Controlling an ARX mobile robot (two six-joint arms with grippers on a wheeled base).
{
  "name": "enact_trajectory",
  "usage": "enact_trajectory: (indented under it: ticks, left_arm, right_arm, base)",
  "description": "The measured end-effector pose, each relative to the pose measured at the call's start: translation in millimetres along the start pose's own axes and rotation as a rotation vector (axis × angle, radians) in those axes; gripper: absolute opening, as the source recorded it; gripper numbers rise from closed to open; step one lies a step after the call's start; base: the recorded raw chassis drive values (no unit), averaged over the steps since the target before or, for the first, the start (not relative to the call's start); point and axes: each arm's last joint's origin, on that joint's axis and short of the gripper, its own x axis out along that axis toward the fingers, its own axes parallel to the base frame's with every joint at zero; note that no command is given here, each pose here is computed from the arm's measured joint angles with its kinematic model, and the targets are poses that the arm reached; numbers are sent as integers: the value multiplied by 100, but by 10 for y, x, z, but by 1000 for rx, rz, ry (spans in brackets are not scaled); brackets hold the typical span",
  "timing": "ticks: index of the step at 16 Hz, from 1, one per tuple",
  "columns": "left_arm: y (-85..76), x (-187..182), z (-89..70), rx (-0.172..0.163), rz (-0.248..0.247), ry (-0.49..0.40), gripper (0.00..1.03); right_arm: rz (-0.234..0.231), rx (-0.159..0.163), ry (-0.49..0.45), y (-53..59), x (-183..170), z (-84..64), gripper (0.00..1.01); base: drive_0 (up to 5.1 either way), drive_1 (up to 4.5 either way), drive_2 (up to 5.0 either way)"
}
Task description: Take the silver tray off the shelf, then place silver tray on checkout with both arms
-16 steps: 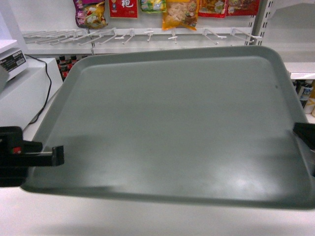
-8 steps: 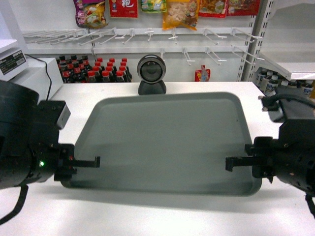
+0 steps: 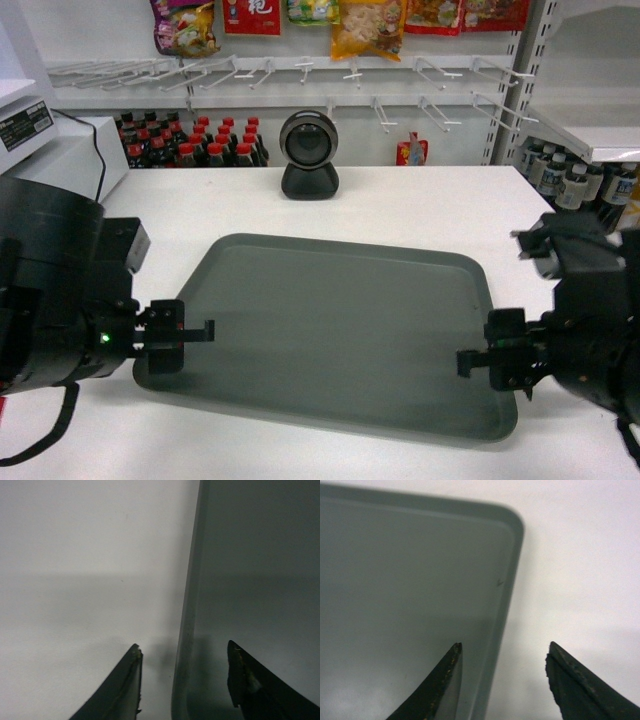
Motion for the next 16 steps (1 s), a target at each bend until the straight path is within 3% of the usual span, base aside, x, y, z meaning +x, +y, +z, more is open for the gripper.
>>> enact_trajectory:
  ticks: [1,2,3,4,5,6,8,9,11,12,16]
  left_arm:
    - [157,-526,398,-82,11,-258,75]
    - [188,-786,643,-95,19,-468,80]
    - [238,-967,735,-62,-36,-682,70]
    - [301,-1041,621,-43,-36,-749,61]
    - [340,-1060,340,-13,-33,-713,50]
    - [368,-1096,173,4,-35,-685,39]
    - [433,-1399,165,8,-37,-784,13]
    - [468,-1497,78,6,-34,-788,1]
    - [534,-1562,-129,13,-37,-730,1]
    - [600,-1639,-160,12,-38,-745,1]
    - [625,-1839,-361,11,-35,-738,1]
  right_arm:
    - [-80,10,-262,-85,-111,201,58]
    - [-129,-16,-279,-159,-181,19,47]
    - [-136,-43,-233,-218,-373,-242,36]
    - [-140,-48,-239,-262,-522,-290,27]
    - [-154,-35,-304,-318,-654,-178,16]
    - [-151,-28,-374,-345,-779,-65,5]
    - [-135,-38,-367,-383,-1056,-169,3]
    - [-141,-34,-389,-416,-1185,-180,3]
    - [-139,-28,-501,-438,-1401,-82,3]
    - [-127,-30,-534,-438,-1495,-79,3]
    - [-140,-23,-570,-545,-1781,-114,3]
  base:
    - [0,0,0]
    - [0,0,0]
    - [0,0,0]
    - [0,0,0]
    - [0,0,0]
    - [0,0,0]
    - [0,0,0]
    - [0,0,0]
    - [0,0,0]
    - [0,0,0]
    - [0,0,0]
